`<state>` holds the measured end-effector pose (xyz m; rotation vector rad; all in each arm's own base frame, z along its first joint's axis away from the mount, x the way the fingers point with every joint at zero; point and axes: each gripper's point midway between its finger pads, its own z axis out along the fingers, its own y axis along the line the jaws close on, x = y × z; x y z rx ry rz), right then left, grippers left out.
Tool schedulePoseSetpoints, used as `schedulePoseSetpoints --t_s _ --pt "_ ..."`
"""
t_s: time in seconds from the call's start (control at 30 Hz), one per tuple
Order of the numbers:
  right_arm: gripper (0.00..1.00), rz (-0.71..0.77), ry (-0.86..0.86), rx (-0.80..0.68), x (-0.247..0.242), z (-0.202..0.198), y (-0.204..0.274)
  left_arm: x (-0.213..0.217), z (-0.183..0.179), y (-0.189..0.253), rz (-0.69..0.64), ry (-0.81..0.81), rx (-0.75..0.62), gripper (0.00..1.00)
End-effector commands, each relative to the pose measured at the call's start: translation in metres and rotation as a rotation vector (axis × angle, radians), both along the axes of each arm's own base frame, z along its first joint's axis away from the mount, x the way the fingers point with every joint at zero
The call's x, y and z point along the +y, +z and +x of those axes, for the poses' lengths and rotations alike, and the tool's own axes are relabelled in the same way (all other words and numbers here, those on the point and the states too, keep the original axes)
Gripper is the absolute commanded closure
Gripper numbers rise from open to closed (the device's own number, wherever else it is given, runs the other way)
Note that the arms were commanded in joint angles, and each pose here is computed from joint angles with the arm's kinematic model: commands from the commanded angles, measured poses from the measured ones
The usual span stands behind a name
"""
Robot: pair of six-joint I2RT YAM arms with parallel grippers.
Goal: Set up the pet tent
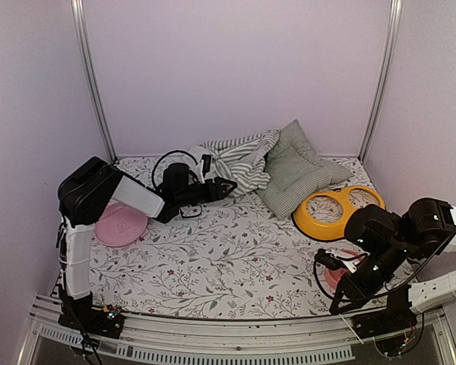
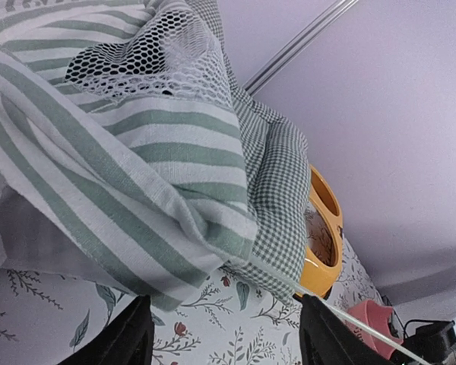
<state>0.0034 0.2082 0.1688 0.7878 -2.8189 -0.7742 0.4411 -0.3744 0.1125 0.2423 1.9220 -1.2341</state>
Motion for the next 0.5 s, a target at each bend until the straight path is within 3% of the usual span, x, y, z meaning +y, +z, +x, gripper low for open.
schedulePoseSetpoints --t_s 0.0,0.47 --pt "0.98 0.087 0.010 -0.024 0.016 0.003 0.009 0.004 0.000 -0.016 0.010 0.005 -0.017 0.34" --pt "1.00 0.286 0.005 -0.269 0.072 0.046 0.045 0.013 -0.016 -0.013 -0.057 0.010 -0.069 0.37"
